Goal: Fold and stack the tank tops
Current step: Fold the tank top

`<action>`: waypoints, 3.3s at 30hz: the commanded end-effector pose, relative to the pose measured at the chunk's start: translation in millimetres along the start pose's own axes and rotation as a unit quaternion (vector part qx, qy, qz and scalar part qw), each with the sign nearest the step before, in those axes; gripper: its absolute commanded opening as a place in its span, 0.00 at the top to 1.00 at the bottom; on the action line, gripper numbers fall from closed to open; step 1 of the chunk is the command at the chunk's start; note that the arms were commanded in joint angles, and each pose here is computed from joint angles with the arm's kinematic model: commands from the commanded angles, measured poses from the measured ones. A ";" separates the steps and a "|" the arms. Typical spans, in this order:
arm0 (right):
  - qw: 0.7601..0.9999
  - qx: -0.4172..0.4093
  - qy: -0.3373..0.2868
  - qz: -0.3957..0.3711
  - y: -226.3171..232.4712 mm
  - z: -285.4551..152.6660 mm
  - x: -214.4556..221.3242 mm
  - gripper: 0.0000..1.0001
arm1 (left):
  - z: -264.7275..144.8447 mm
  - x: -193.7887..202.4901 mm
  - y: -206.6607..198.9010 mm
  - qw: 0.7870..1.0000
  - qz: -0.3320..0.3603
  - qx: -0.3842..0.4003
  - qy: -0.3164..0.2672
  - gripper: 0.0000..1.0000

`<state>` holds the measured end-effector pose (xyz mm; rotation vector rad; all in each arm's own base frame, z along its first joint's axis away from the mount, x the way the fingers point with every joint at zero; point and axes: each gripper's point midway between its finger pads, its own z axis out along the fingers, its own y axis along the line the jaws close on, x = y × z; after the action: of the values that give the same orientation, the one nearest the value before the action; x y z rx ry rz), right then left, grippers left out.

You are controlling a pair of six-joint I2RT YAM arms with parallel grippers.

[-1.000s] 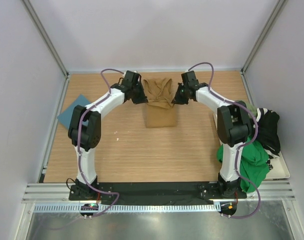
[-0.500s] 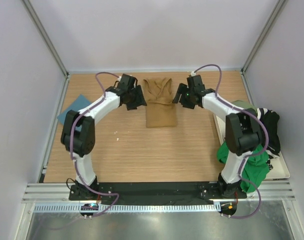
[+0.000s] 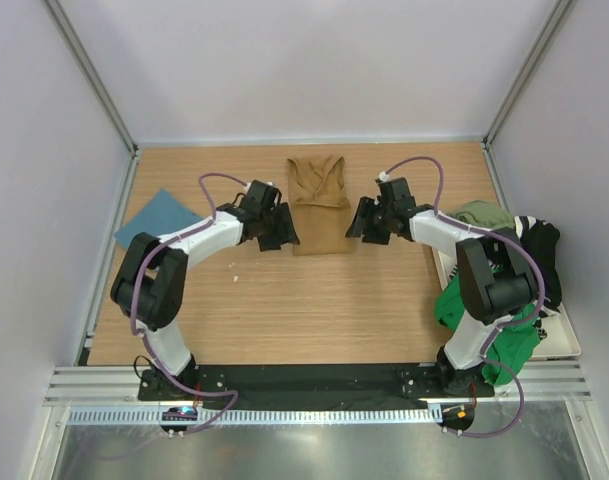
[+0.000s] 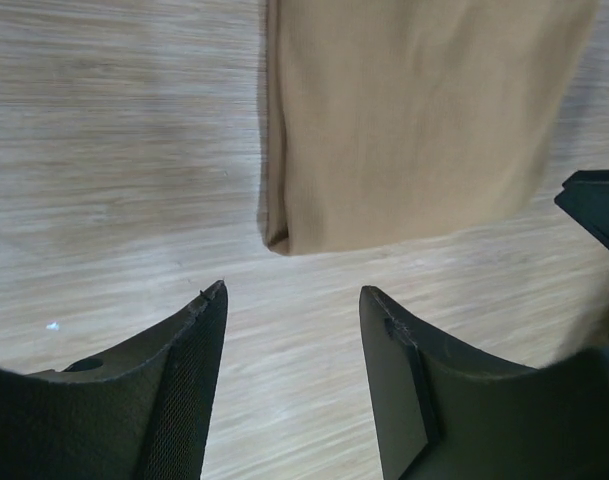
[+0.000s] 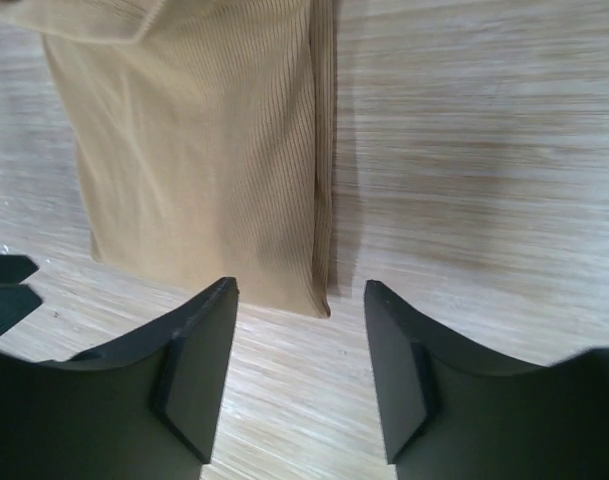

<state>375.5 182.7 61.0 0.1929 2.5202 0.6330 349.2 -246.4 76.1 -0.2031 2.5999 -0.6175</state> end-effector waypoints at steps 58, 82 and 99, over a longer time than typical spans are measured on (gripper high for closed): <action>0.989 -0.069 0.088 -0.096 30.9 -55.1 162.5 0.47 | -39.4 138.3 37.8 0.997 0.015 0.030 0.063 0.79; 0.982 -0.090 0.128 -0.103 47.6 -41.9 184.2 0.99 | -37.8 155.3 21.9 0.996 0.017 0.047 0.080 1.00; 0.990 -0.072 0.045 -0.111 116.6 -94.6 59.0 0.99 | -129.7 28.8 -51.9 0.997 0.033 0.075 -0.011 1.00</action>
<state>335.3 272.3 224.0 -0.1409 2.3022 0.7821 320.6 -256.0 216.9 -0.1081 2.3900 -0.8266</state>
